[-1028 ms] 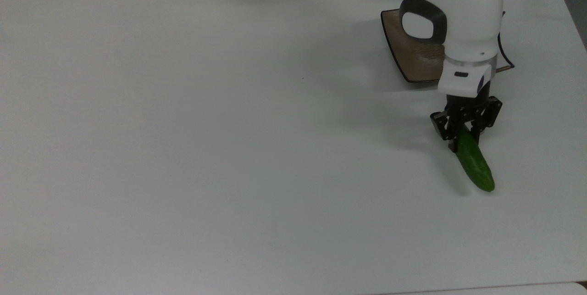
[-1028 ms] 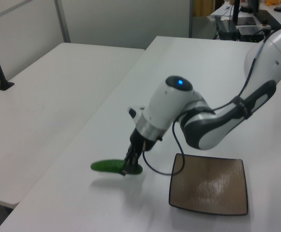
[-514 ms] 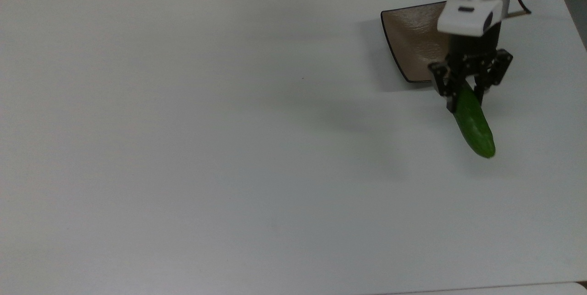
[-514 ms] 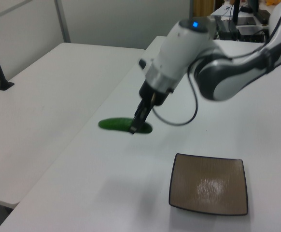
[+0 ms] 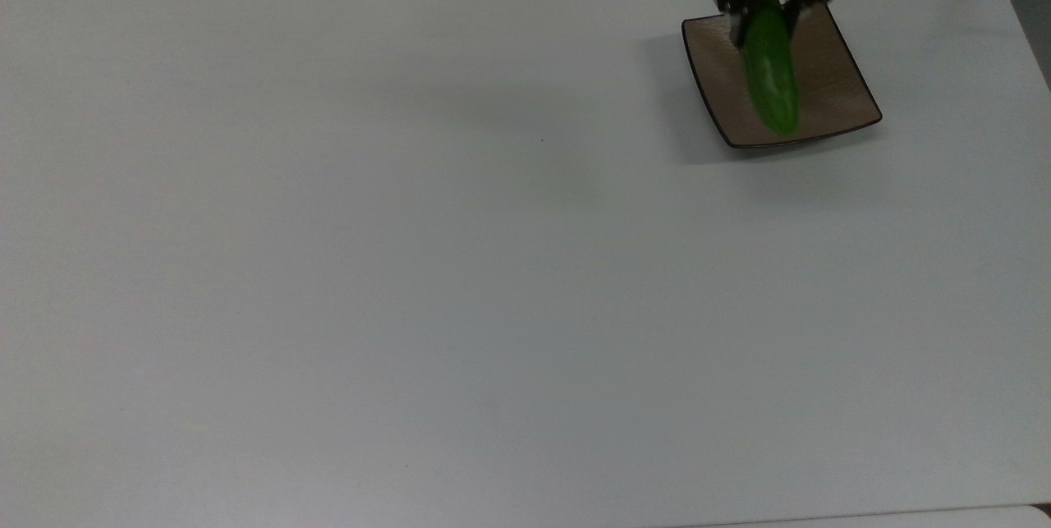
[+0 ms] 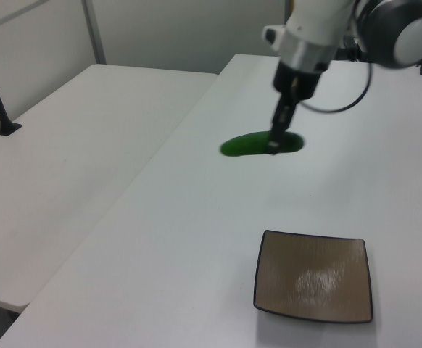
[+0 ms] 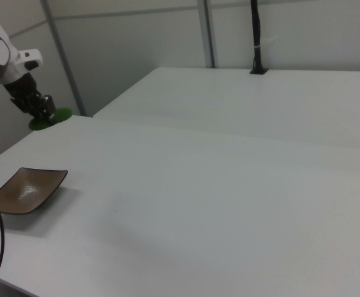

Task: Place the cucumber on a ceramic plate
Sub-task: 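Lift the cucumber and carry it over the brown plate, then lower the cucumber onto the plate and open the gripper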

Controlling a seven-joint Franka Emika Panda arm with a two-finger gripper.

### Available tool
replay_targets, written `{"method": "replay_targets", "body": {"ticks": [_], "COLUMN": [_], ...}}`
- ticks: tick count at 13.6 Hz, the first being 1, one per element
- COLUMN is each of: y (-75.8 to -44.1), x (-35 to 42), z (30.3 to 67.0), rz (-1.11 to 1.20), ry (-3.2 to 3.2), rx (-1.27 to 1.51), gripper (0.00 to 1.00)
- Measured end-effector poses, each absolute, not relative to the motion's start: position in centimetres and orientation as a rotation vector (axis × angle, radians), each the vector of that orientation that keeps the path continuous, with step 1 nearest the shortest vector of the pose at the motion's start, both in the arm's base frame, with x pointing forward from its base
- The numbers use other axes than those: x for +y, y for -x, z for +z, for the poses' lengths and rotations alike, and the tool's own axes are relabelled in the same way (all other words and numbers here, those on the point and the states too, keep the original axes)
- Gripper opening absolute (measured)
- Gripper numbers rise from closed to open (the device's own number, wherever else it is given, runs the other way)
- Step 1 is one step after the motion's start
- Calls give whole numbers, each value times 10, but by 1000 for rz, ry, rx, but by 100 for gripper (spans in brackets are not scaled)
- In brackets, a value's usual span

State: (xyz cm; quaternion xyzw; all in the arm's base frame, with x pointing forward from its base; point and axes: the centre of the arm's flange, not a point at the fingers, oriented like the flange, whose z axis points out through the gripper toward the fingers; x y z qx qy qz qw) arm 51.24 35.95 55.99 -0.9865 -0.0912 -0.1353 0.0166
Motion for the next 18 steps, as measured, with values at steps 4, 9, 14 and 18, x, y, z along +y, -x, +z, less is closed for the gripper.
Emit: {"method": "replay_targets", "body": {"ticks": [4,9,14,18], "y": [-438,-396,-386,-393], "x": [356,383,410,423], "z": [556,487,429,400], "rz": [-181,-11,-70,-110], "ry": [3084,3118,3073,3054], "rx": [-328,-377,-275,-299], "gripper": [46,46,46,46]}}
